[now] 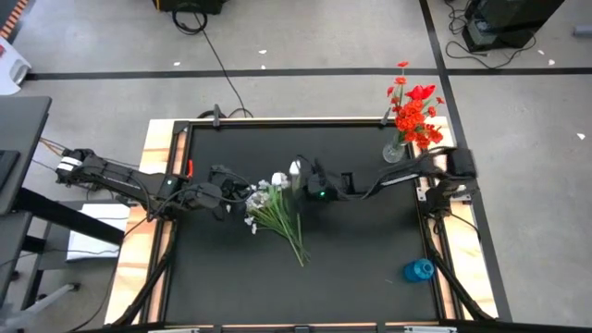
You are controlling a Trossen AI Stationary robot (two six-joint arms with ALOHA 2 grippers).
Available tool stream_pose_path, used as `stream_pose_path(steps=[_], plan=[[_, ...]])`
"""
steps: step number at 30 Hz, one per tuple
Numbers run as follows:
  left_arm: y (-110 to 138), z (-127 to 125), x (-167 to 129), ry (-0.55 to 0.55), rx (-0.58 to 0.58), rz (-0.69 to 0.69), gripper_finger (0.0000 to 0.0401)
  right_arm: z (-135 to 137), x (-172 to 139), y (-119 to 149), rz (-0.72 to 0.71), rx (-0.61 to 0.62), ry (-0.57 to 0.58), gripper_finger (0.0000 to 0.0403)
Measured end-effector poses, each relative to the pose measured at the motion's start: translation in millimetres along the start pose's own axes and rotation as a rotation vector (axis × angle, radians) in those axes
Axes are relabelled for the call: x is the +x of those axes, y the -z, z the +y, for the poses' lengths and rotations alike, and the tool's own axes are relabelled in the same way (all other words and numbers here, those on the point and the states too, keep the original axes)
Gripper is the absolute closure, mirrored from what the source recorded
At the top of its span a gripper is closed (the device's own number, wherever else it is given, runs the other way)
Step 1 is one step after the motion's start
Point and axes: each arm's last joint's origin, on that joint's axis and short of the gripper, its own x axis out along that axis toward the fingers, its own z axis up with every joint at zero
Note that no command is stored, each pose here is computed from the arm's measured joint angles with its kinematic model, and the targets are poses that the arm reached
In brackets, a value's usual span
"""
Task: Sort flowers into vase by color
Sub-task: Put the right white flower into the blue vase
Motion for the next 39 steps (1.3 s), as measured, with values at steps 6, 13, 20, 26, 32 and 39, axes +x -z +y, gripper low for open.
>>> stream_pose_path(steps=[6, 13, 20, 26, 32, 39], plan=[[0, 0, 0, 0.000, 0.000, 0.000, 0.0257, 3, -66, -29, -0.185, -0.069, 0.093, 0.0398], [-3, -5, 0, 0.072, 0.028, -0.009, 0.0257, 18, -143, -41, -0.409, -0.112, 0.039, 0.0399], [-13, -15, -2, 0.188, 0.096, -0.084, 0.0257, 33, -203, -23, -0.513, -0.237, -0.042, 0.0400], [-27, -25, -7, 0.305, 0.079, -0.215, 0.0257, 38, -235, -11, -0.520, -0.433, -0.128, 0.0400], [-41, -37, -4, 0.371, 0.108, -0.386, 0.0257, 34, -263, -9, -0.547, -0.547, -0.206, 0.0400], [-41, -43, 19, 0.345, 0.049, -0.434, 0.0257, 14, -304, -5, -0.520, -0.611, -0.338, 0.0401]])
